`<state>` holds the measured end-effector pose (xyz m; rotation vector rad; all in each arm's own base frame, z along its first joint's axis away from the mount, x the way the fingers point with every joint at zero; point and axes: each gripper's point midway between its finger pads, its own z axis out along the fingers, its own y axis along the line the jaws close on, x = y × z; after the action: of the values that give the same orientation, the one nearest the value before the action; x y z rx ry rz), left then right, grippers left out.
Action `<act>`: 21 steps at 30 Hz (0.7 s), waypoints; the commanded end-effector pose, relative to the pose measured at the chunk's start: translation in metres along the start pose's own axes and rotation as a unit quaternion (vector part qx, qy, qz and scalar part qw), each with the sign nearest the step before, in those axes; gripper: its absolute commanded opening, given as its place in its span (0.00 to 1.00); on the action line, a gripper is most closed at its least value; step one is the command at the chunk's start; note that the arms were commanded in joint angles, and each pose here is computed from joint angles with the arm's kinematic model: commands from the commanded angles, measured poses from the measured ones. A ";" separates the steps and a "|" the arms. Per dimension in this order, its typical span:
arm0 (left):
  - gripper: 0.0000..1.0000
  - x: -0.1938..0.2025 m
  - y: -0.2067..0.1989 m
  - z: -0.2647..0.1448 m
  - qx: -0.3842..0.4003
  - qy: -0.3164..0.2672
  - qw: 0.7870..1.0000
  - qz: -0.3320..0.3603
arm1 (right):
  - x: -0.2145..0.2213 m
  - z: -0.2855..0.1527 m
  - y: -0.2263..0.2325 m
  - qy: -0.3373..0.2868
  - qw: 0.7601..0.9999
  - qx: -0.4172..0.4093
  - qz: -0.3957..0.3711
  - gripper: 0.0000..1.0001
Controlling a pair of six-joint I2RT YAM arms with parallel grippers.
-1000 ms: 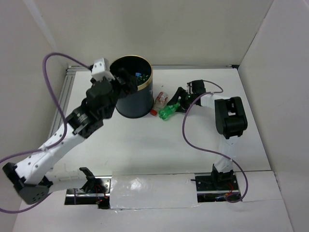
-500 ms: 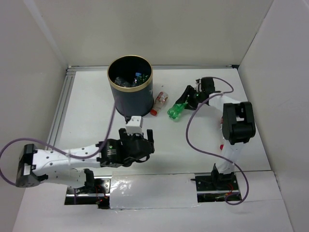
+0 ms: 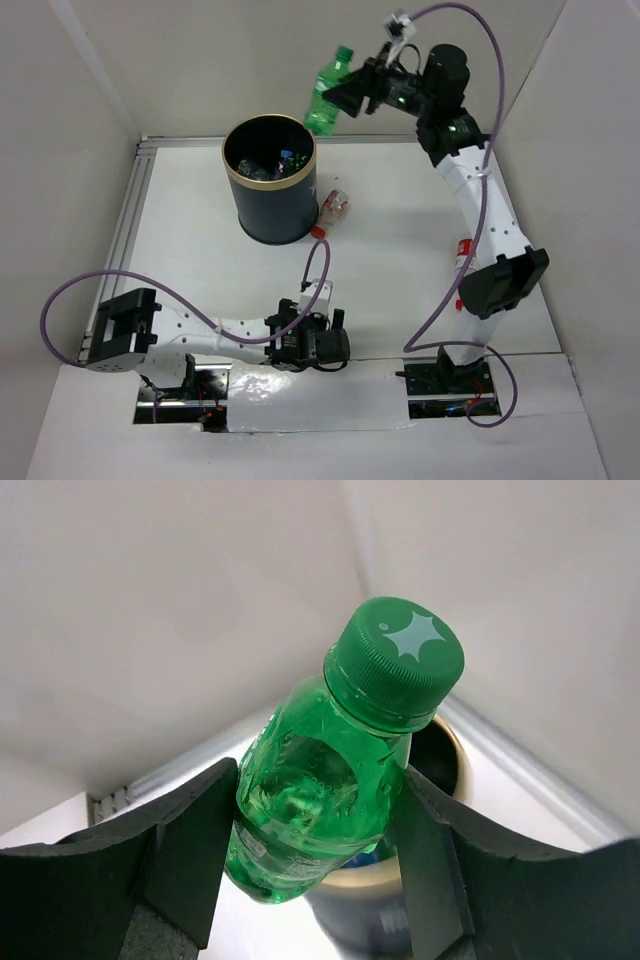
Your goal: Put the plastic bottles in the bin
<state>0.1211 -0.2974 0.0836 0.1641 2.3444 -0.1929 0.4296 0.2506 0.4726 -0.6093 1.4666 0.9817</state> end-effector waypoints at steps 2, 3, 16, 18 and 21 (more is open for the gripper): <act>1.00 0.005 -0.013 -0.004 0.017 -0.003 1.000 -0.013 | 0.024 0.069 0.024 0.007 0.999 -0.044 -0.021 0.12; 1.00 0.007 -0.013 -0.003 0.014 -0.002 1.000 -0.010 | 0.033 0.081 0.038 0.013 0.998 -0.058 -0.024 0.13; 1.00 -0.030 -0.022 -0.001 0.013 -0.051 0.998 0.035 | 0.022 0.062 0.008 0.016 0.998 0.003 -0.053 0.99; 1.00 -0.046 -0.029 0.009 0.015 -0.058 0.997 0.053 | 0.001 0.029 -0.016 0.014 0.997 0.043 -0.069 0.96; 0.98 -0.081 -0.034 0.025 0.018 -0.071 0.996 0.060 | 0.011 -0.024 -0.070 0.052 0.989 0.130 -0.054 0.35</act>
<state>0.1514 -0.3227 0.1008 0.2603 2.2713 -0.1699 0.4894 0.2643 0.4089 -0.6247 1.6043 0.8102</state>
